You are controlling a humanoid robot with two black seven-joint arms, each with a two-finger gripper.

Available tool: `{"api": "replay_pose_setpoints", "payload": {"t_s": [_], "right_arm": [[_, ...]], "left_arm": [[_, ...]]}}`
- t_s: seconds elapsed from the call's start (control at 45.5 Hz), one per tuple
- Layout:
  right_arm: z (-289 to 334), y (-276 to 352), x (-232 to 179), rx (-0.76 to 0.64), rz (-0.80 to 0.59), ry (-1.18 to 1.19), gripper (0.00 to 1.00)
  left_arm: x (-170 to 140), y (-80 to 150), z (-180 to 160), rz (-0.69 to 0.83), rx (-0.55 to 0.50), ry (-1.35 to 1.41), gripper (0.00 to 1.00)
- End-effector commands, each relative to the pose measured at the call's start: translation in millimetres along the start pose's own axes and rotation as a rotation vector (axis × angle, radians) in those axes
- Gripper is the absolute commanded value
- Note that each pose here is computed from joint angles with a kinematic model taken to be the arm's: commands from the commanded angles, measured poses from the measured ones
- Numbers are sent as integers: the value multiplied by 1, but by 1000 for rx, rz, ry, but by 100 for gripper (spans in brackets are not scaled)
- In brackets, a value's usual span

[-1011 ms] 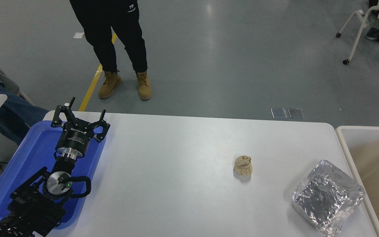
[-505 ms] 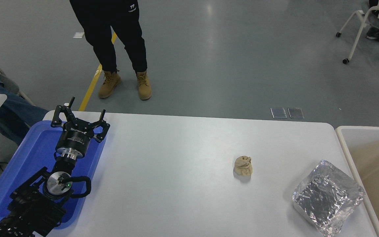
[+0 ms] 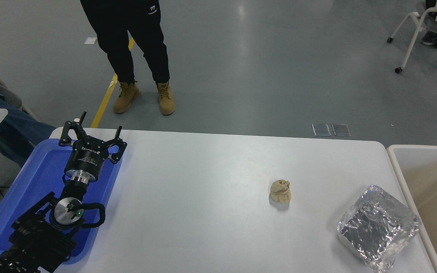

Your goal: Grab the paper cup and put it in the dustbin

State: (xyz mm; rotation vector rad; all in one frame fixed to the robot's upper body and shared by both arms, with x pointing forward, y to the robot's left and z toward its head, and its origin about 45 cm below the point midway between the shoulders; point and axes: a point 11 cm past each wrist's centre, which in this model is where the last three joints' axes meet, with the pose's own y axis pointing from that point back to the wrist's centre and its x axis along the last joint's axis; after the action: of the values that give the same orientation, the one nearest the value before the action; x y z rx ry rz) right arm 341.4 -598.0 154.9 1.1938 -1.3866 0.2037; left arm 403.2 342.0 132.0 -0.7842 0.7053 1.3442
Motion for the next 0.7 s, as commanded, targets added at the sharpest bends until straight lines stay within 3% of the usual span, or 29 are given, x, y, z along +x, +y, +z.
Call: {"api": "replay_pose_setpoints", "payload": {"t_s": [0.0, 0.286, 0.681], "right_arm": [[-59, -3, 26, 94, 13, -18, 100], [-137, 12, 30, 255, -83, 48, 100], [-204, 48, 26, 366, -199, 287, 100]], "left_arm": [[-1, -1, 0, -1, 0, 1, 100], [0, 0, -1, 0, 1, 1, 100], [0, 0, 0, 0, 2, 0, 100]]}}
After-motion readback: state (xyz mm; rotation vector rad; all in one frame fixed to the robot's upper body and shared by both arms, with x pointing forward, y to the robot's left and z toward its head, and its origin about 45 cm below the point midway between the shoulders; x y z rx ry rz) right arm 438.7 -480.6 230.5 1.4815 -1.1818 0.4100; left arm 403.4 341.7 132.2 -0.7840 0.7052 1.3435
